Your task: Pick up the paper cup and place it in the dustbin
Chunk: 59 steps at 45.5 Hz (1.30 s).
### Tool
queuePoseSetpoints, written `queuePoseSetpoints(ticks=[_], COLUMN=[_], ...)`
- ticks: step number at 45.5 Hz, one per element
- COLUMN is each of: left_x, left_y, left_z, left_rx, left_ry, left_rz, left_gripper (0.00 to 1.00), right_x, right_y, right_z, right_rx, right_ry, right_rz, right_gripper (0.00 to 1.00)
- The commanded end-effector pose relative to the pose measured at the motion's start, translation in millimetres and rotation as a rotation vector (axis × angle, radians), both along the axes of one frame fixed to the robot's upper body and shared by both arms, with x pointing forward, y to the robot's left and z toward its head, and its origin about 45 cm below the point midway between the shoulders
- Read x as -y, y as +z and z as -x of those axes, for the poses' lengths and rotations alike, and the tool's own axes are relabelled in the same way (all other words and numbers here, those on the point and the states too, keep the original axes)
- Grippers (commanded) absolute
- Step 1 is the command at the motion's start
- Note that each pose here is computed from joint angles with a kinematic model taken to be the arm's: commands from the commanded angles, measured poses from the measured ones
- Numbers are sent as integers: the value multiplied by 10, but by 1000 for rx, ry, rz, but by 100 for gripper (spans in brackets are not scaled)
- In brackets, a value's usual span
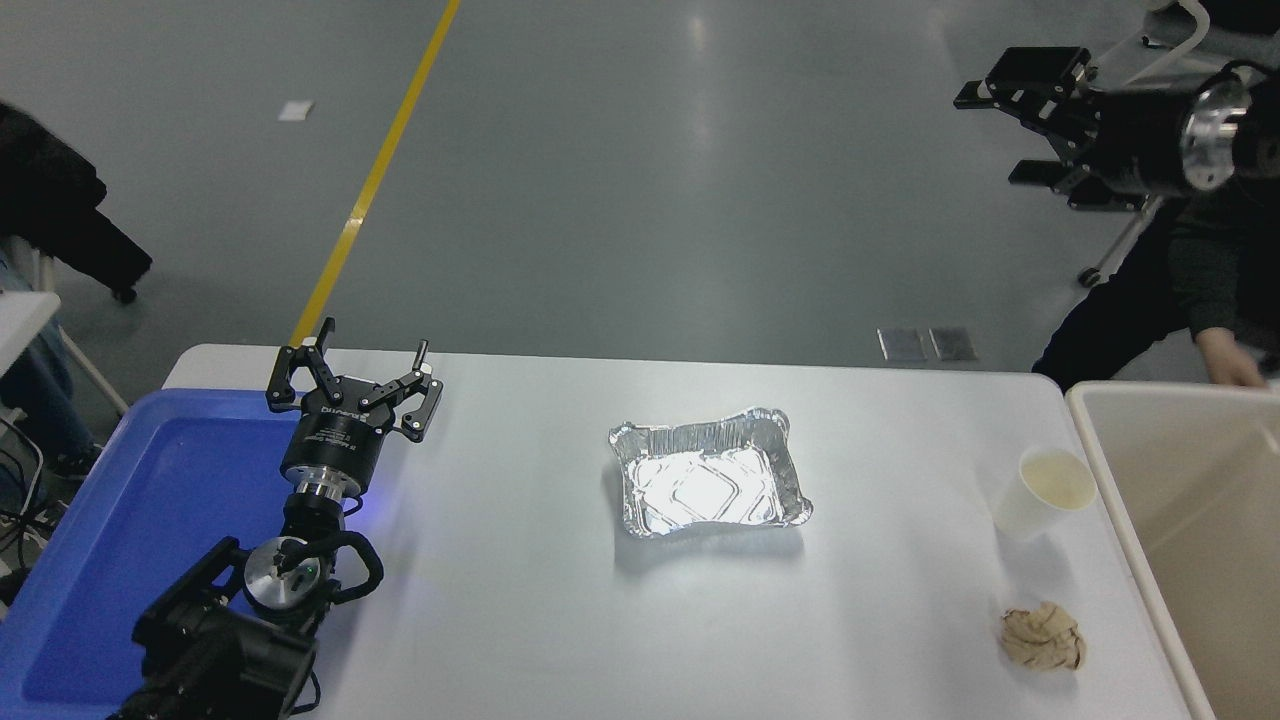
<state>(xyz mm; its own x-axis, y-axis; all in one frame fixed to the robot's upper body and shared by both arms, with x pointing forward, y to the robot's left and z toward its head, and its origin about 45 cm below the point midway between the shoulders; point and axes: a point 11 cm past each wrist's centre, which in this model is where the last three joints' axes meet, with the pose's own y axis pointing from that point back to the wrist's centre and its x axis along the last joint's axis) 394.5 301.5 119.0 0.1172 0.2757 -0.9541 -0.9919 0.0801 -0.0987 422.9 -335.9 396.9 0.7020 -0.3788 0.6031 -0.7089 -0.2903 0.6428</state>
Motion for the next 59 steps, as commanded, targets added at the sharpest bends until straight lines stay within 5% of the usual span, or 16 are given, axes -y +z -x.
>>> queuePoseSetpoints(ticks=[1, 15, 24, 59], left_x=[-1, 2, -1, 0], left_y=[-1, -3, -1, 0], left_z=[-1, 0, -1, 0], left_rx=[-1, -2, -1, 0], left_ry=[1, -1, 1, 0], left_rz=[0, -1, 0, 0], left_gripper=[99, 99, 99, 99], right_x=[199, 159, -19, 444], right_y=[24, -103, -169, -552], right_z=[446, 771, 1065, 662], right_rx=[-159, -403, -550, -557], right_ry=[127, 286, 389, 277], right_rz=[287, 575, 568, 576], right_gripper=[100, 100, 100, 100])
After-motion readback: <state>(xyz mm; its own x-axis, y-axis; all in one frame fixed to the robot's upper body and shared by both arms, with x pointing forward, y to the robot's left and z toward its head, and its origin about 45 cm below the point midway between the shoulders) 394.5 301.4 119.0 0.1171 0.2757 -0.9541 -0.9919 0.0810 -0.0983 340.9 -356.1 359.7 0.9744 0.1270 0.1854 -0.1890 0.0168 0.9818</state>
